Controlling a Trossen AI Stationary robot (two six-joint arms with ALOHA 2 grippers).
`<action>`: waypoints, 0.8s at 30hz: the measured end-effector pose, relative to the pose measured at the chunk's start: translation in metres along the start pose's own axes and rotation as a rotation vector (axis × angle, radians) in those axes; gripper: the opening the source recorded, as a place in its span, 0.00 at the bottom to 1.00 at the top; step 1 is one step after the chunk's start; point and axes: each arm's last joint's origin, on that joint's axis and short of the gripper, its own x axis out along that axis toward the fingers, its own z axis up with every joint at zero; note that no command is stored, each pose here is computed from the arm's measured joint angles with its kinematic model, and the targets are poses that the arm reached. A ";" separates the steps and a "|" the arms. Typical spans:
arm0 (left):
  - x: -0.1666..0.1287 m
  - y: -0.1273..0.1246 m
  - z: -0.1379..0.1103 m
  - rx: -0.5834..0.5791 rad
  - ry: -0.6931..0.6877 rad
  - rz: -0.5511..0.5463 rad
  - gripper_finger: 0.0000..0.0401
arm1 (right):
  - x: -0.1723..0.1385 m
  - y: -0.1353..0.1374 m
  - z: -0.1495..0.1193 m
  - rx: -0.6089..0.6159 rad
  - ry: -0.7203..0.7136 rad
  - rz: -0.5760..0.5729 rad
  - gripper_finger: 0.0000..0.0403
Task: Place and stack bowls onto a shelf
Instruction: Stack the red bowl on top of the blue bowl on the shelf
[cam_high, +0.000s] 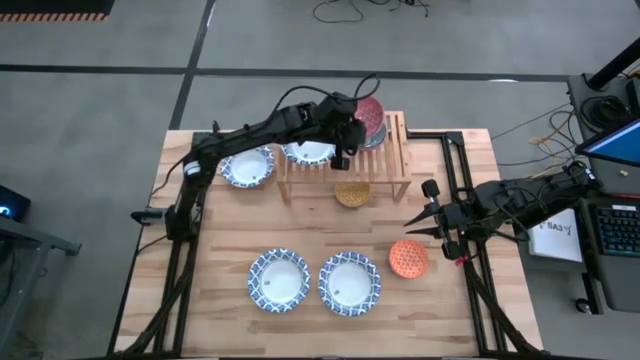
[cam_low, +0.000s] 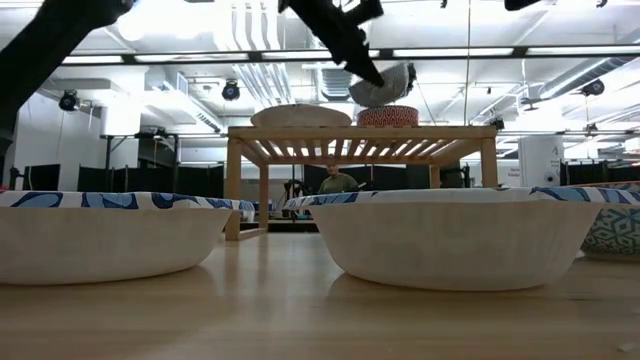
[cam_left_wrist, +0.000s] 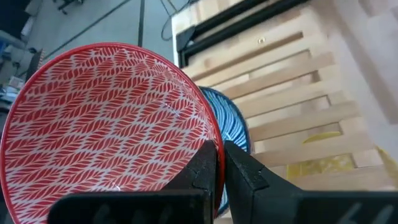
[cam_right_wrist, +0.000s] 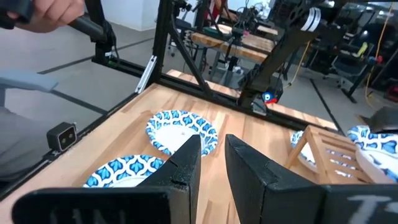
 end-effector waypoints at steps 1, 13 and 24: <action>0.002 -0.001 0.000 0.001 0.004 -0.006 0.00 | 0.000 0.000 0.000 0.007 0.003 0.001 0.16; 0.015 -0.005 -0.004 -0.012 0.028 -0.026 0.02 | 0.000 0.001 -0.005 0.043 0.048 0.006 0.16; 0.015 -0.005 -0.004 -0.032 0.032 -0.029 0.02 | 0.000 0.001 -0.005 0.045 0.049 0.003 0.16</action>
